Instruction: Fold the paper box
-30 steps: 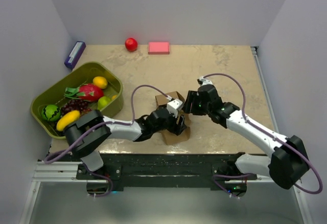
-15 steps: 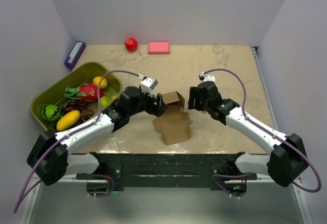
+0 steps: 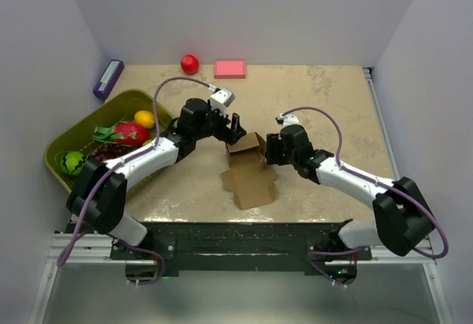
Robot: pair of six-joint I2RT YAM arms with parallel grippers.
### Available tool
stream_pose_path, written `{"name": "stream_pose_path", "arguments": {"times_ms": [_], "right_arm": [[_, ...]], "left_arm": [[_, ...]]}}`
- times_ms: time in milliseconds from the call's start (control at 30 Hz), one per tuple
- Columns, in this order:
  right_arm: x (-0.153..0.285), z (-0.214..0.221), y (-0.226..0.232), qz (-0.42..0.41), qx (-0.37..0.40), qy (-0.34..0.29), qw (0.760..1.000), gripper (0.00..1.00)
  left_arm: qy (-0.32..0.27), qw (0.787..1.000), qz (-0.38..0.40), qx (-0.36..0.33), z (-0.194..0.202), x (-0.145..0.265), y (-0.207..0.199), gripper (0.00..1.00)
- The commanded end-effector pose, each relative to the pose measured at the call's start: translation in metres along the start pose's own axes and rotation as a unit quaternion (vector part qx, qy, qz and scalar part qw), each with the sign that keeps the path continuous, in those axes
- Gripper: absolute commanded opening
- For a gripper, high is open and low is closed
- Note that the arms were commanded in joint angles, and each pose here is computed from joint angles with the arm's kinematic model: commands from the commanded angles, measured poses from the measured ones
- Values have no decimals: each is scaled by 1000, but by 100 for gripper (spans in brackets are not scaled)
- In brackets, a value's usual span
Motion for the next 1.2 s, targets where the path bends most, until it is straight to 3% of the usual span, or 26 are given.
{"name": "stream_pose_path", "arguments": {"times_ms": [0,433,833,1167], "right_arm": [[-8,-11,5,-22,22,-44,999,59],[-31,-6,5,-13,33,-50,998,60],[-42,-7,16,-57,34,-97,993,60],[-32,-12,21,-87,44,-150,984,60]], "left_arm": [[-17,996,57,-59,-11,-18,0,81],[8,990,135,-48,17,-54,16,79],[30,984,172,-28,30,-60,27,58],[40,982,182,-18,36,-63,31,47]]}}
Point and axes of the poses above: each gripper's point midway between its finger pads, its own x axis back along the fingers, its own y axis along the line the jaws close on, z = x × y, the point moved 5 cm from there along x, back along the fingers, and after that the axes turned 12 degrees about x, right-handed, at the moved point
